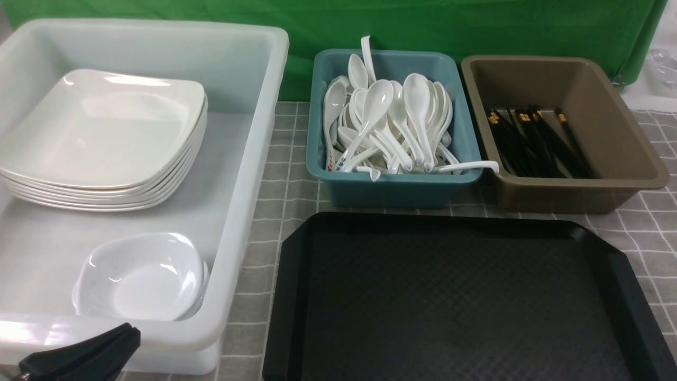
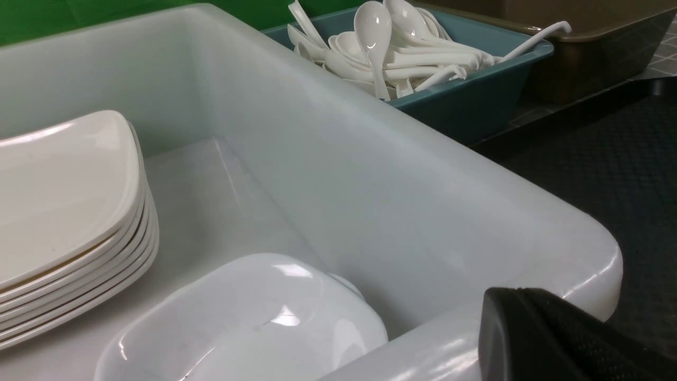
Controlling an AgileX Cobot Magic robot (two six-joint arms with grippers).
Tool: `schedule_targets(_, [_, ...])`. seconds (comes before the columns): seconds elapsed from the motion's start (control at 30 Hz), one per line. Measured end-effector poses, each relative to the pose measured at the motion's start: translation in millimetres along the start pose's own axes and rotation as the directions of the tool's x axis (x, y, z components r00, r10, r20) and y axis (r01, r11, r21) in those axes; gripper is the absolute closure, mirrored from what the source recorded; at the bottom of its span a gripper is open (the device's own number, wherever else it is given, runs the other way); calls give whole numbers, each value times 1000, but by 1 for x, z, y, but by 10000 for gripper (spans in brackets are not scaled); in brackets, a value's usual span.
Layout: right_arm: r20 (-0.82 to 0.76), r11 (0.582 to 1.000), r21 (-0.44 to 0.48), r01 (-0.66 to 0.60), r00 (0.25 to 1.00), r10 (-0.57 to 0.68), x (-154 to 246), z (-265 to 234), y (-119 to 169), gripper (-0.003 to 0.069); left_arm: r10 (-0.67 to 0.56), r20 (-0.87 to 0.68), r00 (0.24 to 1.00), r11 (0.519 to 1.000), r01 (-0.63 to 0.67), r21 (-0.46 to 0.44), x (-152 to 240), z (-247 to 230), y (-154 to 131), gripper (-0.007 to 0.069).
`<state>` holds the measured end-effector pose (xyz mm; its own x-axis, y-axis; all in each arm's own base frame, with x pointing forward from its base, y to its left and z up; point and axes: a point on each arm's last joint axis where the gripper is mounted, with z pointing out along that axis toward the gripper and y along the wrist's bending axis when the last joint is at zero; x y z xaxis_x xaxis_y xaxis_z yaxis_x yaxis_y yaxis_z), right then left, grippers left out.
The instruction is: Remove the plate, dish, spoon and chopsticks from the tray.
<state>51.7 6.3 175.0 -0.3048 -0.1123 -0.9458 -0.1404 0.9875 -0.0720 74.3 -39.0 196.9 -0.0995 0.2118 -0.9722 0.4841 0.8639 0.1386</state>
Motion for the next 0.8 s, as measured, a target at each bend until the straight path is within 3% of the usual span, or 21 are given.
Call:
schedule_targets(0.47, [5,1000,0,0,1000,0,0,0,0,566,14,23,1000,1000,-14,-13,0,-1,1,615])
schedule_targets(0.57, [6,1000,1,0,1000,0,-1,0,0,554,-50,84,995,990,60,-128,-2,-6,10,615])
schedule_targets(0.63, [6,1000,1,0,1000,0,-1,0,0,545,-101,137,985,955,135,-264,-4,-13,18,615])
schedule_targets(0.67, [6,1000,1,0,1000,0,-1,0,0,543,-108,149,983,958,143,-248,-4,-14,19,615])
schedule_targets(0.7, [6,1000,1,0,1000,0,-1,0,0,538,-139,189,972,927,194,-321,-3,-20,23,615])
schedule_targets(0.73, [6,1000,1,0,1000,0,-1,0,0,537,-138,172,975,928,188,-322,-2,-20,23,615])
schedule_targets(0.8, [6,1000,1,0,1000,0,-1,0,0,529,-187,174,967,872,245,-424,5,-30,26,615])
